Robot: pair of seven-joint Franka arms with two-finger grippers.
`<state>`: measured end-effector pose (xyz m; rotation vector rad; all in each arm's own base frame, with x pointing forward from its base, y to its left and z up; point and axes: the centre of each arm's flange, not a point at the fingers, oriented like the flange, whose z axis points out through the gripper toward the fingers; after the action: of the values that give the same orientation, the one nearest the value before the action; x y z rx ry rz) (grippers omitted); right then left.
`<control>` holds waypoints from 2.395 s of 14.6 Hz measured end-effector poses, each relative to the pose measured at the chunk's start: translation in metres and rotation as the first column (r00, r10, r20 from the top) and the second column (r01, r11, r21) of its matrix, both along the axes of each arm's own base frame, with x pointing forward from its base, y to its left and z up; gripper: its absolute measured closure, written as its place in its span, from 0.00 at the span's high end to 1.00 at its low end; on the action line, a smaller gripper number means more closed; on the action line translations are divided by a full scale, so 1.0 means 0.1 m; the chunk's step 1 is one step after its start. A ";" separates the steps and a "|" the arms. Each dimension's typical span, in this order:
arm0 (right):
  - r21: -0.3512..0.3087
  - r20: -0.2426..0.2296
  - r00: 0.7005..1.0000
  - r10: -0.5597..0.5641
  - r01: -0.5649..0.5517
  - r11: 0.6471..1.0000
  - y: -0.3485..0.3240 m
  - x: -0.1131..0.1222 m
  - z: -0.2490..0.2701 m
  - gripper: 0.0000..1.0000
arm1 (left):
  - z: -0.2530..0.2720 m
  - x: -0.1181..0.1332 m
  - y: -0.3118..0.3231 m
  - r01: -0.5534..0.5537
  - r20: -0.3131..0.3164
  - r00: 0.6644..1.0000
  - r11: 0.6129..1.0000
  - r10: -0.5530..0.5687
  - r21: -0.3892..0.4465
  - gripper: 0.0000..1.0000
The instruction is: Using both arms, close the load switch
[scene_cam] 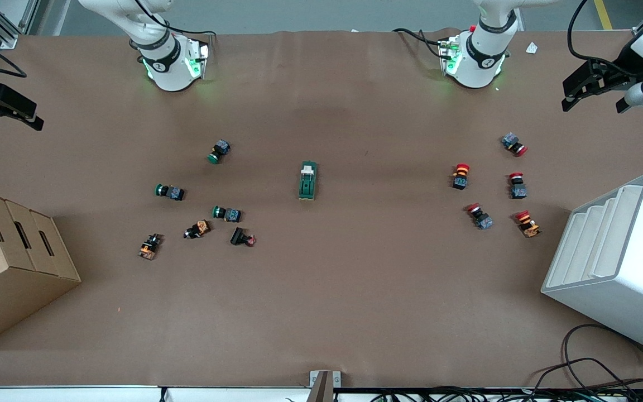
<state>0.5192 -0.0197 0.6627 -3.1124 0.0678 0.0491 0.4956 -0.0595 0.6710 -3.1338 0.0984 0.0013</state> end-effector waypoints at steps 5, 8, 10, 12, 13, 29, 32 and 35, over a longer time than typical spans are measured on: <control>0.000 -0.023 1.000 0.001 -0.001 1.000 0.00 -0.02 -0.05 1.00 | -0.03 0.02 0.00 0.001 -0.006 1.000 1.000 -0.001 0.000 1.00; 0.001 -0.049 0.999 0.001 -0.001 1.000 0.00 -0.04 -0.08 1.00 | -0.05 0.08 -0.12 0.024 -0.005 1.000 1.000 -0.024 -0.002 1.00; 0.001 -0.065 0.998 0.000 0.001 1.000 -0.01 -0.06 -0.10 1.00 | -0.08 0.17 -0.40 0.075 -0.002 0.997 0.997 -0.075 -0.004 1.00; 0.001 -0.067 0.998 -0.003 0.004 1.000 -0.03 -0.07 -0.09 1.00 | -0.16 0.25 -0.78 0.110 0.009 0.994 0.994 -0.110 -0.010 1.00; 0.001 -0.066 0.998 -0.004 0.005 1.000 -0.03 -0.07 -0.09 1.00 | -0.22 0.27 -1.00 0.105 0.019 0.994 0.994 -0.105 -0.016 1.00; -0.004 -0.015 1.000 -0.023 0.023 1.000 -0.12 -0.09 0.15 1.00 | -2.57 -1.39 -4.71 -0.361 0.156 0.921 0.933 0.357 -0.004 1.00; -0.003 -0.025 0.999 -0.041 0.041 0.999 -0.22 -0.07 0.11 1.00 | -3.17 -1.78 -5.08 -0.374 0.280 0.891 0.927 0.357 0.010 1.00; -0.003 -0.041 0.998 -0.058 0.058 0.998 -0.31 -0.02 0.02 1.00 | -3.77 -2.18 -5.34 -0.372 0.403 0.848 0.928 0.343 -0.007 1.00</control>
<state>0.5172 -0.0508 0.6649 -3.1092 0.1584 0.1111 0.2772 -0.5936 0.2938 -2.9513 -0.4775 -0.6138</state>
